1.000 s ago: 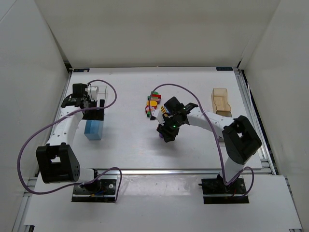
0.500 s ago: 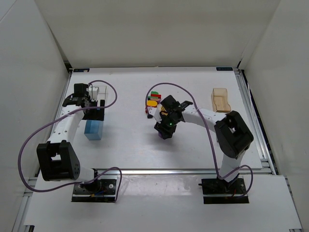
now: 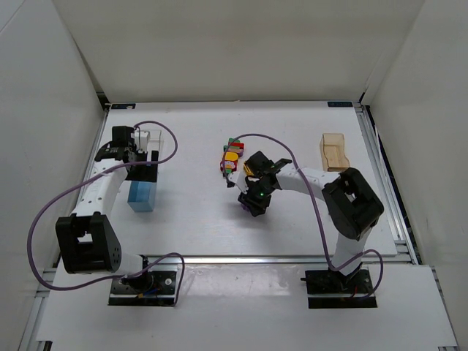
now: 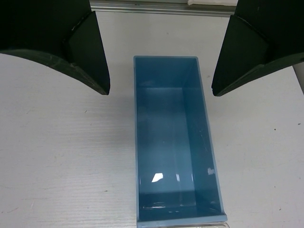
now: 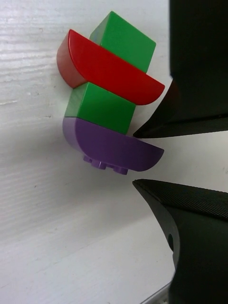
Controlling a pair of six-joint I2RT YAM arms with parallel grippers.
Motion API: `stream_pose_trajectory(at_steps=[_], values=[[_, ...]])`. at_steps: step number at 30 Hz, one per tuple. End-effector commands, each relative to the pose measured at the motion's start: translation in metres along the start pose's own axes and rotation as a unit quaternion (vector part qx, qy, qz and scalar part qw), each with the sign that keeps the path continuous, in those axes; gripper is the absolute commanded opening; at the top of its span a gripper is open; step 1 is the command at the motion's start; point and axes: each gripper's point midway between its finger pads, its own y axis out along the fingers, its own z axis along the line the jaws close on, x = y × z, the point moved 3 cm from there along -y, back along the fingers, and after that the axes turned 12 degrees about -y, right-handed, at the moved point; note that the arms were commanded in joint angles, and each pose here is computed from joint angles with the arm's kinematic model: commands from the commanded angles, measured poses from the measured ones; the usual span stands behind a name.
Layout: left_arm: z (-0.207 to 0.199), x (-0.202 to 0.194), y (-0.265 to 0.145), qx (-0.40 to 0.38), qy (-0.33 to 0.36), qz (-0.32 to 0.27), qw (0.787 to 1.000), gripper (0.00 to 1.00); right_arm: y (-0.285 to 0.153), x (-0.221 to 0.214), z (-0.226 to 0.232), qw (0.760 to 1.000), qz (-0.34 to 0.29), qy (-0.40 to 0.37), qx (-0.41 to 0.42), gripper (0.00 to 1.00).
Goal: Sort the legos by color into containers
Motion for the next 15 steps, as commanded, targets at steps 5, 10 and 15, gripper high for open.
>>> stream_pose_trajectory(at_steps=[5,10,15], values=[[-0.004,0.001,0.004,-0.003,-0.008,0.007,1.000,0.99,0.006,0.006,-0.012,1.000,-0.007,0.001,-0.023,0.44],[-0.006,-0.006,0.005,-0.004,-0.012,0.015,1.000,0.99,0.011,0.011,-0.018,0.999,-0.009,0.018,-0.032,0.43],[-0.007,-0.011,0.006,-0.005,-0.013,0.019,1.000,0.99,0.009,0.013,-0.019,0.999,-0.014,0.024,-0.035,0.38]])
